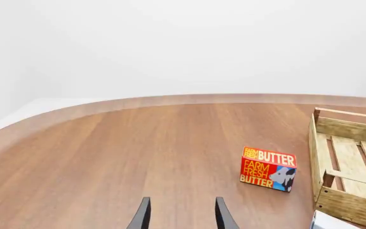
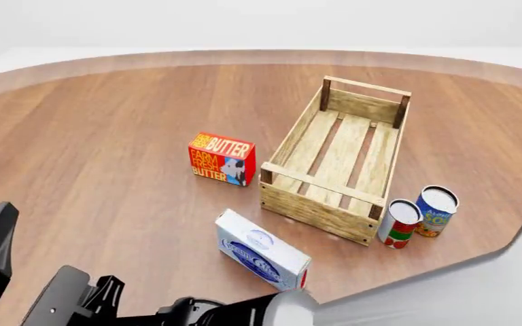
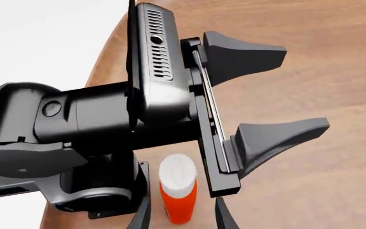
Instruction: Pick up the ketchup, and put it in the wooden tray.
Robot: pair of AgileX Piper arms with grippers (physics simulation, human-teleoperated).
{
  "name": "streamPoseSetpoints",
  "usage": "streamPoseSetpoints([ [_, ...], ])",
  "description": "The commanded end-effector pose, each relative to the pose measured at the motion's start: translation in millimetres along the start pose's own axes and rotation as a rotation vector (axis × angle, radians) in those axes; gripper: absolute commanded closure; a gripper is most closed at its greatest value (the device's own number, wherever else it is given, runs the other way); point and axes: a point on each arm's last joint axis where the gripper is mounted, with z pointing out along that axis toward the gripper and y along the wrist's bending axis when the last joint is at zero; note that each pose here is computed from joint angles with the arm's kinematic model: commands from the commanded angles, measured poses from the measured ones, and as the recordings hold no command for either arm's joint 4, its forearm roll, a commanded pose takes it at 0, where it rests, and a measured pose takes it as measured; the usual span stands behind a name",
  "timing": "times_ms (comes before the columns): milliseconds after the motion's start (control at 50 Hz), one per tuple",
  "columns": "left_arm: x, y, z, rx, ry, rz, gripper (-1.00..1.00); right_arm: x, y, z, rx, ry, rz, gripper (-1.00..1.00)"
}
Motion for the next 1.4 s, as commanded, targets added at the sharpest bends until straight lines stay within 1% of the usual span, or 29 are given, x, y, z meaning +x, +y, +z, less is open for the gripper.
streamPoseSetpoints([
  [20,0.0,0.0,0.0,0.0,0.0,0.0,-1.0,9.7,1.3,16.2,-0.003,0.028,0.001,-1.0],
  [180,0.0,0.0,0.0,0.0,0.0,0.0,-1.0,17.8,0.0,29.2,0.0,0.053,0.007,-1.0],
  [200,0.0,0.0,0.0,0.0,0.0,0.0,-1.0,32.5,4.3,46.2,-0.008,0.085,0.013,-1.0],
  [500,0.0,0.0,0.0,0.0,0.0,0.0,-1.0,37.5,7.6,54.1,-0.014,0.096,0.01,-1.0],
  [700,0.0,0.0,0.0,0.0,0.0,0.0,-1.0,40.1,4.8,58.6,-0.009,0.102,0.008,-1.0],
  [720,0.0,0.0,0.0,0.0,0.0,0.0,-1.0,40.1,4.3,58.3,-0.008,0.102,0.008,1.0],
  [900,0.0,0.0,0.0,0.0,0.0,0.0,-1.0,40.7,2.0,51.5,-0.004,0.095,0.008,1.0],
  [1000,0.0,0.0,0.0,0.0,0.0,0.0,-1.0,39.0,-4.0,40.4,0.008,0.081,0.013,1.0],
  [1160,0.0,0.0,0.0,0.0,0.0,0.0,-1.0,41.9,-3.6,26.3,0.008,0.065,0.024,1.0],
  [1260,0.0,0.0,0.0,0.0,0.0,0.0,-1.0,38.5,-5.5,12.6,0.013,0.042,0.035,1.0],
  [1400,0.0,0.0,0.0,0.0,0.0,0.0,-1.0,41.8,-9.8,4.4,0.022,0.038,0.044,1.0],
])
